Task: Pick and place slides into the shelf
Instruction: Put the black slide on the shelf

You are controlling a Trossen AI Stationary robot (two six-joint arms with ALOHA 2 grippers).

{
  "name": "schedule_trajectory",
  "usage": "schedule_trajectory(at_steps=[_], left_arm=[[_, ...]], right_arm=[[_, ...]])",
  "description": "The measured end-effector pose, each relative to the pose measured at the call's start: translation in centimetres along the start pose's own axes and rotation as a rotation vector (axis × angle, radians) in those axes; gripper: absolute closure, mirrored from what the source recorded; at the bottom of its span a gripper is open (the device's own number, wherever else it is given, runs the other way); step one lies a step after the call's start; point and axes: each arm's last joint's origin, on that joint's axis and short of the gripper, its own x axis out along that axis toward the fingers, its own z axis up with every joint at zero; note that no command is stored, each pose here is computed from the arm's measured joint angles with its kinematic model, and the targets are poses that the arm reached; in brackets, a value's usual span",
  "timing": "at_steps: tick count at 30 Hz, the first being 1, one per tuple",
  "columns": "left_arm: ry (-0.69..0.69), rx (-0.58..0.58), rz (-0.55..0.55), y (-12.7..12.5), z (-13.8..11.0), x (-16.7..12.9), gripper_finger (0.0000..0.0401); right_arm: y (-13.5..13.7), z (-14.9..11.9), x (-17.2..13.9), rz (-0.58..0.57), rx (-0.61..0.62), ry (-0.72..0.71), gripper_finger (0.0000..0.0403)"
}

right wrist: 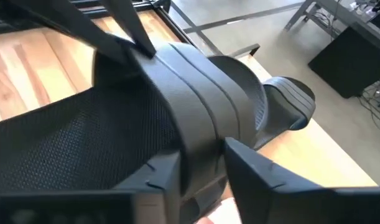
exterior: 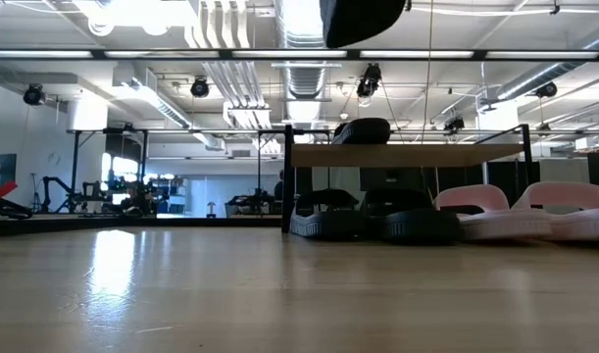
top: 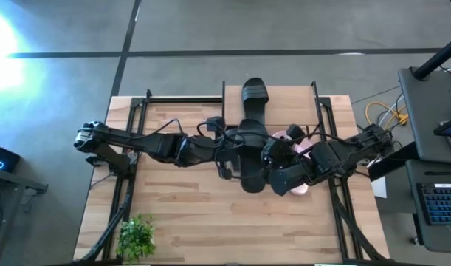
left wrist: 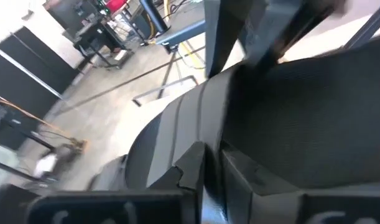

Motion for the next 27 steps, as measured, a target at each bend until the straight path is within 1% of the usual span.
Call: schedule_trajectory(at_steps=[3,6,8,13,17,19,22,23,27], left_arm=[[-0.007,-0.064,-0.012,0.0,0.1,0.0,0.0355],[-0.005,-0.066,-0.019,-0.2,0.1,-0.1,0.0336],[0.003,-0.059,-0.026,-0.4,0.0,-0.2,0.0327],[0.034,-0.026,-0.055,-1.2,-0.2,-0.8,0.0314],[0.104,-0.007,-0.073,-2.1,-0.7,-1.3,0.0303],[0.157,-0.012,-0.049,-2.4,-1.2,-1.7,0.0294],[0.234,-0.028,0.033,-2.1,-1.8,-2.7,0.028],[0.261,-0.033,0.046,-1.9,-2.1,-3.1,0.0276],[0.338,-0.113,0.074,-1.1,-3.2,-4.8,0.0264]], right_arm=[[0.0,0.0,0.1,-0.008,-0.005,-0.002,0.033],[-0.1,-0.1,0.2,-0.028,-0.009,-0.014,0.0371],[-0.1,-0.1,0.3,-0.039,-0.012,-0.018,0.0387],[-0.3,-0.2,0.4,-0.052,-0.009,-0.005,0.039],[-0.7,-0.4,0.3,-0.086,0.006,0.006,0.0391],[-1.0,-0.6,0.3,-0.103,0.018,0.015,0.0391],[-1.4,-0.8,0.2,-0.14,0.041,0.006,0.0391],[-1.5,-0.8,0.1,-0.143,0.053,-0.002,0.0392],[-2.2,-0.6,-0.3,-0.166,0.084,-0.051,0.0392]])
